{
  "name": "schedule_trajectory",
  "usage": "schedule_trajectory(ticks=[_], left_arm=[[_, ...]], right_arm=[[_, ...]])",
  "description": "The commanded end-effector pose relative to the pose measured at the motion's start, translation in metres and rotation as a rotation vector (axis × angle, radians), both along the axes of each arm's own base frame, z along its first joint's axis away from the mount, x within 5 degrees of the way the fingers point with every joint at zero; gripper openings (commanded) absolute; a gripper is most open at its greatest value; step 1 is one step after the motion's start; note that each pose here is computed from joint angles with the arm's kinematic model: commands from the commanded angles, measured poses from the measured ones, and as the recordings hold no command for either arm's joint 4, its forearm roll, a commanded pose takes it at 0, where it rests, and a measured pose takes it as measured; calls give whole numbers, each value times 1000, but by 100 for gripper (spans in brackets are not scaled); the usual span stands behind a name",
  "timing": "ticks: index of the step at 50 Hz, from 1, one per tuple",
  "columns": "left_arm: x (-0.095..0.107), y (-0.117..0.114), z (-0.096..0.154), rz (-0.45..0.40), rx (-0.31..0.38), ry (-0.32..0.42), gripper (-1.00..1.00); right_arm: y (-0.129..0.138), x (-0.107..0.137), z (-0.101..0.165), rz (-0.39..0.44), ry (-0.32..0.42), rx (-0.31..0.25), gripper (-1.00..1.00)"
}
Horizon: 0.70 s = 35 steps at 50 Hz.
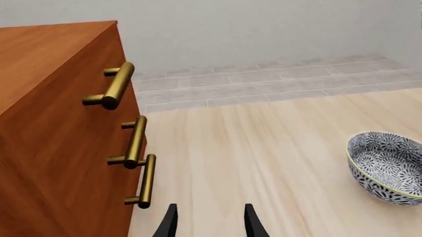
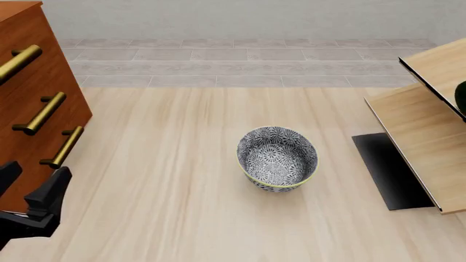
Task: Put the wine bottle on the wine rack.
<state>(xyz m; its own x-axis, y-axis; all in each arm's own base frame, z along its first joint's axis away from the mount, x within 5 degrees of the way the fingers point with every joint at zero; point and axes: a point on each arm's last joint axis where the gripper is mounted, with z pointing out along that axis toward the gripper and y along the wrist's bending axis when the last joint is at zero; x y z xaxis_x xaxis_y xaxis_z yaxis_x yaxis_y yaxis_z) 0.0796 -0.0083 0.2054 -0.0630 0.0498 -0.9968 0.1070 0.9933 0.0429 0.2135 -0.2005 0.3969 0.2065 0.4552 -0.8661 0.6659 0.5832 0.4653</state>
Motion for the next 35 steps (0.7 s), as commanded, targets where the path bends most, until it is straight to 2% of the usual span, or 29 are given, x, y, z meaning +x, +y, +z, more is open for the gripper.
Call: schedule_trajectory(ticks=[1, 26, 35], left_arm=[[0, 0, 0, -3, -1, -1, 100], [0, -1, 1, -6, -5, -5, 100], [1, -1, 1, -9, -6, -9, 100]], right_arm=[[3, -6, 13, -7, -10, -17, 100], [17, -18, 47, 4, -29, -65, 100], [33, -23, 62, 36, -44, -88, 100]])
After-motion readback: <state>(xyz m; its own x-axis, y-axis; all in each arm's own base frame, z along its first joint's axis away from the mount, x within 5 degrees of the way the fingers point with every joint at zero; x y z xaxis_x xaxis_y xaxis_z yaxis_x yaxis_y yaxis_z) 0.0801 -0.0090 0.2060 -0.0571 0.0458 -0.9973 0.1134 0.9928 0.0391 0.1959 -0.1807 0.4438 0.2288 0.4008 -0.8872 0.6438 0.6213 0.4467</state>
